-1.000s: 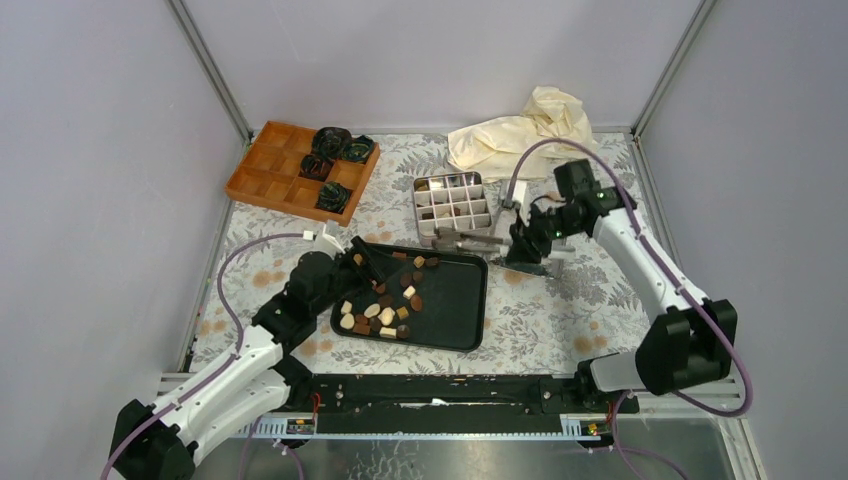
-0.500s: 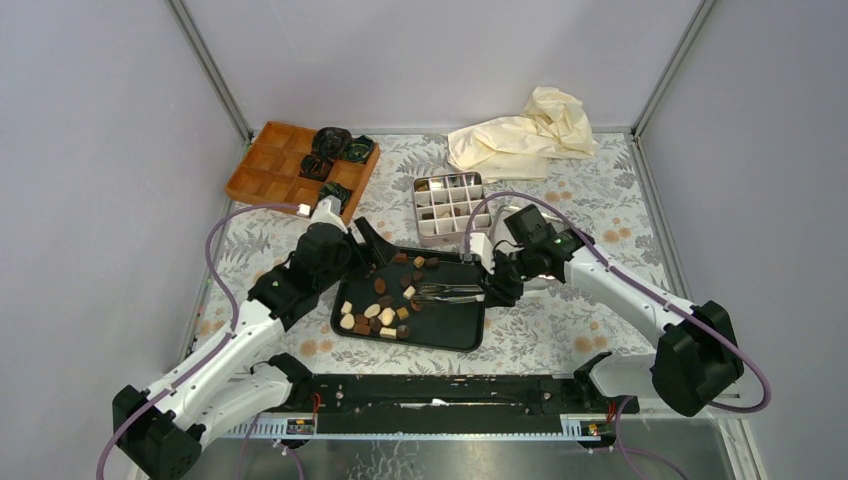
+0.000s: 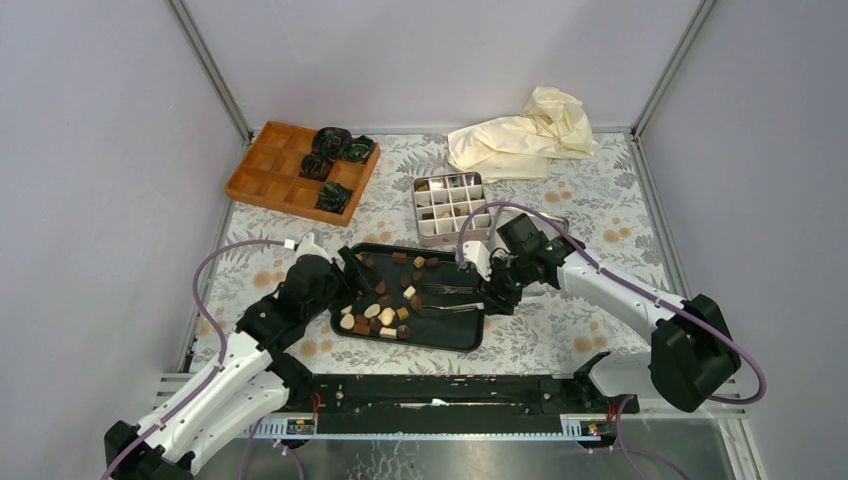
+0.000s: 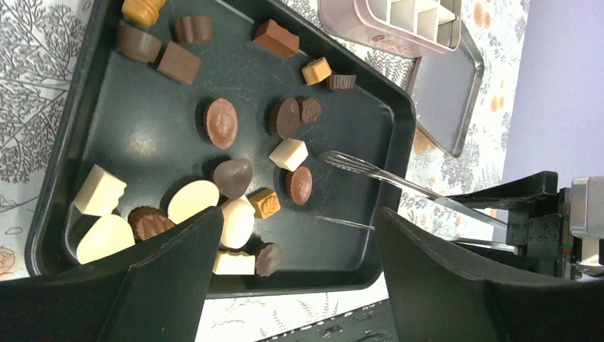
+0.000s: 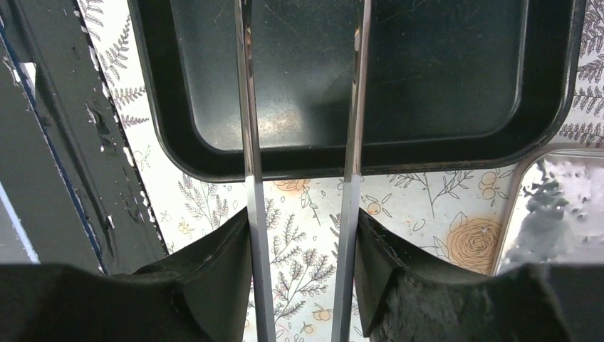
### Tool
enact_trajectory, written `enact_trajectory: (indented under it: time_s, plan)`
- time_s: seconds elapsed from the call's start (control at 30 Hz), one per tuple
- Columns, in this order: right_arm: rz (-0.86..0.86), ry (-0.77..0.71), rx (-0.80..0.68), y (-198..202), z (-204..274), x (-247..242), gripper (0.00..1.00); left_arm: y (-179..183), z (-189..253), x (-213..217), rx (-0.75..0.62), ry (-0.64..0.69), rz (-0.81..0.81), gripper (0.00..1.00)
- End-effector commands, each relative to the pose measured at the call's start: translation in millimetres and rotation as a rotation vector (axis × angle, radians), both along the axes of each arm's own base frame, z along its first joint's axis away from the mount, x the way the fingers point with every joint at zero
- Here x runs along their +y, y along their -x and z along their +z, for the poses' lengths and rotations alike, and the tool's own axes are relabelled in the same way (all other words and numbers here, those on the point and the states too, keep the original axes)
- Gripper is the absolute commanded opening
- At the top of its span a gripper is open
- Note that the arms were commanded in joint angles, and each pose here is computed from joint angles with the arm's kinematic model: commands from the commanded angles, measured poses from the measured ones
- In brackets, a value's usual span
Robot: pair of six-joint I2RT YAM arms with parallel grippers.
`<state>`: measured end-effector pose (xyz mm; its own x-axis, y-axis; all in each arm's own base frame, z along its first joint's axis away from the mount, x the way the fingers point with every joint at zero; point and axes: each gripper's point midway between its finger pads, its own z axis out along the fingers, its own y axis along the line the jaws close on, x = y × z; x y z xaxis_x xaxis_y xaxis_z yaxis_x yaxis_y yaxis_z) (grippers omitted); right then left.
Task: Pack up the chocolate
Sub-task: Pick up the fake chocolate from the plate.
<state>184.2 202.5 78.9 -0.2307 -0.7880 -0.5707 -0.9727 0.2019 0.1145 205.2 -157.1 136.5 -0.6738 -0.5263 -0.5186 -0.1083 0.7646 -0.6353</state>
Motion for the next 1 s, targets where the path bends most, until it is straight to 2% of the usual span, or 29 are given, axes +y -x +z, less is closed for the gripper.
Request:
enact_trajectory:
  time_s: [0.0, 0.27, 0.67, 0.97]
  plan:
    - [-0.004, -0.059, -0.021, -3, 12, 13, 0.56, -1, 6, 3, -0.023, 0.086, 0.065, 0.86]
    - [0.025, -0.04, -0.006, 2, 5, 23, 0.55, 4, 3, 1, -0.002, 0.118, 0.068, 0.86]
    - [0.029, 0.048, -0.101, -6, -4, 21, 0.48, 2, 0, -4, 0.012, 0.134, 0.061, 0.86]
    - [0.022, 0.07, -0.165, -5, 6, 7, 0.26, 4, -3, -6, 0.024, 0.143, 0.056, 0.86]
